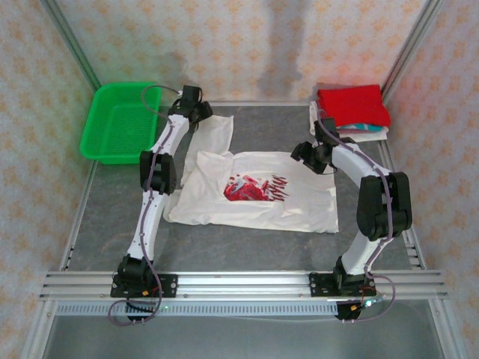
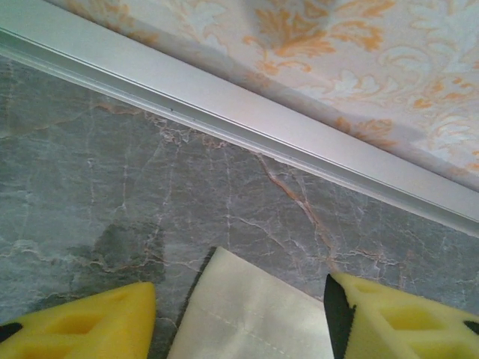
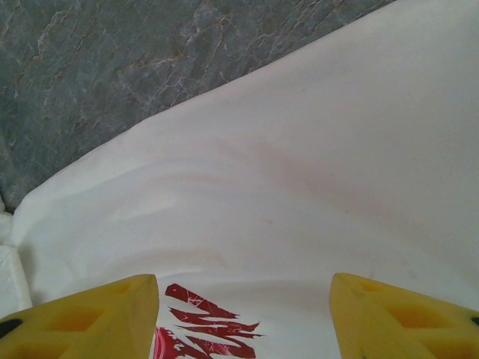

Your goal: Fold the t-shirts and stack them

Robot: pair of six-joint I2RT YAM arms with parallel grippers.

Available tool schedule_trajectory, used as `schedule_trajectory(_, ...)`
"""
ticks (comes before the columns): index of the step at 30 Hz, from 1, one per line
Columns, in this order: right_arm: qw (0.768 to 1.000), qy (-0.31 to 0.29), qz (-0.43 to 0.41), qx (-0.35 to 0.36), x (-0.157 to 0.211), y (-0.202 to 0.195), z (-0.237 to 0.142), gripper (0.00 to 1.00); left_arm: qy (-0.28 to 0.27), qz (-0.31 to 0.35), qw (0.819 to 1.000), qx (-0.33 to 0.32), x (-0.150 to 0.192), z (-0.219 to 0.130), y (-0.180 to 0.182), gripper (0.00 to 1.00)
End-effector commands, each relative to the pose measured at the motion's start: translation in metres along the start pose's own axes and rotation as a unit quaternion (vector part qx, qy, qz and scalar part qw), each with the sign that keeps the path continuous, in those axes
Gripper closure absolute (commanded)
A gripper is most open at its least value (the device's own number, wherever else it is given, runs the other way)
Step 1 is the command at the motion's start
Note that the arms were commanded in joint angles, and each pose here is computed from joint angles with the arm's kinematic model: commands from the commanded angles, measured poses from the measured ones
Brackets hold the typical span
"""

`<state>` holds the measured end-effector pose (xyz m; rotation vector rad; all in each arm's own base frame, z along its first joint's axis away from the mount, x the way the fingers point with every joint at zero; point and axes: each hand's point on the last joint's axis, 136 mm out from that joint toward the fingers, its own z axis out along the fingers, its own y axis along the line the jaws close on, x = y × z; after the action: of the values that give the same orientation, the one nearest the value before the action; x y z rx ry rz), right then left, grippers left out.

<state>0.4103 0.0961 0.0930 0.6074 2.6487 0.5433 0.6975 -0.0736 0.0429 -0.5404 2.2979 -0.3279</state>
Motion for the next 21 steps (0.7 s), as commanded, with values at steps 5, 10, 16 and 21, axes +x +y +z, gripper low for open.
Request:
schedule_trajectory(5,1.000,-0.006,0.007,-0.016,-0.003,0.004,-0.004,0.38,0.053,0.011,0.998,0.040,0.040,0.013,-0.022,0.58)
schedule_trajectory(10,1.000,-0.009,0.007,-0.014,-0.003,0.003,-0.004,0.38,0.059,0.016,0.996,0.060,0.047,0.012,-0.037,0.67)
schedule_trajectory(16,1.000,-0.008,0.007,-0.003,-0.002,-0.004,0.003,0.38,0.045,0.019,0.997,0.066,0.034,0.005,-0.041,0.91)
schedule_trajectory(21,0.999,-0.009,-0.010,0.045,-0.009,-0.017,0.006,0.37,0.019,0.020,0.997,0.073,0.003,-0.017,-0.044,1.00)
